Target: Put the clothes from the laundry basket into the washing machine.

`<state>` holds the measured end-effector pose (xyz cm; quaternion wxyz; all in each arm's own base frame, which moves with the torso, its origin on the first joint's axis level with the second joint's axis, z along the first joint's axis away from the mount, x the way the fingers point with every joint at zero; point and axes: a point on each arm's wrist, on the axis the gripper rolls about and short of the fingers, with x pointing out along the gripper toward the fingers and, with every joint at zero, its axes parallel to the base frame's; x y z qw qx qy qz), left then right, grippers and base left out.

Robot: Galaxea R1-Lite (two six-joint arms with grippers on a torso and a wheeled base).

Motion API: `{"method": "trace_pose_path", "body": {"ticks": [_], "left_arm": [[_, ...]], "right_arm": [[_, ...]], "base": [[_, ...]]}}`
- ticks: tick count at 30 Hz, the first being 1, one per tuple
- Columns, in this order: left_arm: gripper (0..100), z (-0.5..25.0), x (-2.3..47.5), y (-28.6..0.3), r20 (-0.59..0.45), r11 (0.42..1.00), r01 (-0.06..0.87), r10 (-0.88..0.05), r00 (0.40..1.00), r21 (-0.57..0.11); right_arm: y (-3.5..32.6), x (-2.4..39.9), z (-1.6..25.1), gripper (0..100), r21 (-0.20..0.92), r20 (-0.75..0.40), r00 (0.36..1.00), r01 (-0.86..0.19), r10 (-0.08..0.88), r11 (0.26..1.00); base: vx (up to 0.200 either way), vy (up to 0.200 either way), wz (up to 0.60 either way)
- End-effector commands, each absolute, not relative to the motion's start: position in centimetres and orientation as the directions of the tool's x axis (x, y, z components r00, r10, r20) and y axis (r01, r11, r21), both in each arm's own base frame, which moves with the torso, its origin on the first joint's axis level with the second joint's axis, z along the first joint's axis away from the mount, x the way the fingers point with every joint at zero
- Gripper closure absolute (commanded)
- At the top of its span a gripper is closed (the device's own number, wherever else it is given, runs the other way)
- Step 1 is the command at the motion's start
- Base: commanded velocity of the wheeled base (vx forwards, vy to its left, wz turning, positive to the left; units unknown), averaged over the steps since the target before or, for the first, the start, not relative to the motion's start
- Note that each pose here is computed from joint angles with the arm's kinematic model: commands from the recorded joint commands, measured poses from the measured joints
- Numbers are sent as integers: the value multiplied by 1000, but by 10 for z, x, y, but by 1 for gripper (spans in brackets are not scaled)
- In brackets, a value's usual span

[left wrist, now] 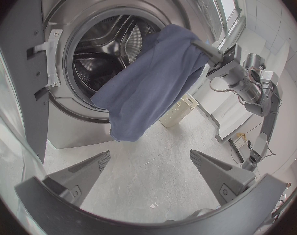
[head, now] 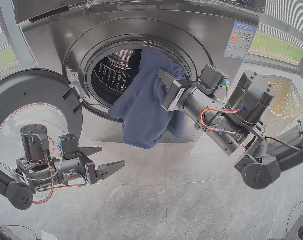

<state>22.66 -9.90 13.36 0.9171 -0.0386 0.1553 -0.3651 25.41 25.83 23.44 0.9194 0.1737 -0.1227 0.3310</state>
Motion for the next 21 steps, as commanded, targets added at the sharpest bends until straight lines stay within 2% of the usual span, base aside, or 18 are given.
{"method": "trace_pose_path", "body": {"ticks": [1,9,21], "left_arm": [[0,116,247,-106,-298,741,641,-669,681,-199],[0,96,273,-117,-310,744,631,-667,678,-220],[0,83,302,-127,-299,745,627,-666,683,-226]], "right_arm": [[256,249,236,100,237,339,748,-655,571,718],[256,248,235,100,237,336,748,-656,573,717],[261,241,234,100,237,333,735,-671,590,702]], "base": [[0,0,0],[0,0,0],[0,0,0]]}}
